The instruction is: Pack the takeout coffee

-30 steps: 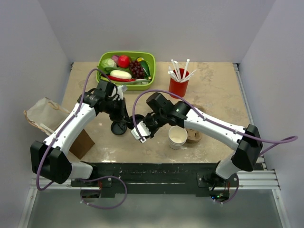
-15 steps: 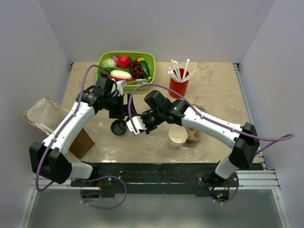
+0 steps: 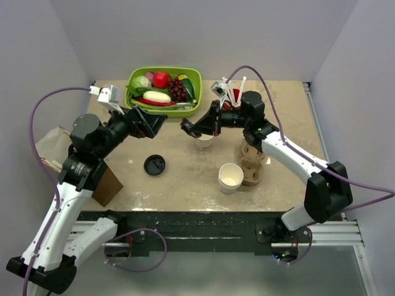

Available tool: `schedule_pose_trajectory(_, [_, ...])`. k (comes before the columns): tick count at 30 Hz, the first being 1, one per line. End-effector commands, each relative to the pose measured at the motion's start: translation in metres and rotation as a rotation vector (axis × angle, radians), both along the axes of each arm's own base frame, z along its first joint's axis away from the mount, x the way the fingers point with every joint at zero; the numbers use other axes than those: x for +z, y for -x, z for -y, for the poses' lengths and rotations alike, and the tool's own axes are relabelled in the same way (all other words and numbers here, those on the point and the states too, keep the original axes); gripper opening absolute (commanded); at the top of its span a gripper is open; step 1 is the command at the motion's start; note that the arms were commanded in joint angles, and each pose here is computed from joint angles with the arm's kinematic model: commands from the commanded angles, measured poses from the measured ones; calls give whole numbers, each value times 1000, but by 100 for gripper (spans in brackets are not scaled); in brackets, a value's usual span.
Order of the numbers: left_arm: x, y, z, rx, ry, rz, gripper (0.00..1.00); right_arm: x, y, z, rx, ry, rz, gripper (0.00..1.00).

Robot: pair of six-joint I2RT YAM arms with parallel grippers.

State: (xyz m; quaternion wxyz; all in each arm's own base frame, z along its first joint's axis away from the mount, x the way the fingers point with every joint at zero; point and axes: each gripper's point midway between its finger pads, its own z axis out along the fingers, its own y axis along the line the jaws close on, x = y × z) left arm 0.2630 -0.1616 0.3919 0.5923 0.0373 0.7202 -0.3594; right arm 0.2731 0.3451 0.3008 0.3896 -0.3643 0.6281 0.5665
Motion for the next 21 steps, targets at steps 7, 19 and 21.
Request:
schedule_pose_trajectory(7, [-75,-61,36,-69,-26,-139,100,16,-45,53,-302,-168,-464,0])
schedule_pose_trajectory(19, [-142,-94,74,-221,-61,-273,100,-35,-100,81,-506,-216,-615,0])
schedule_pose_trajectory(21, [-154,-99,79,-223,-75,-301,100,-40,-106,80,-516,-212,-622,0])
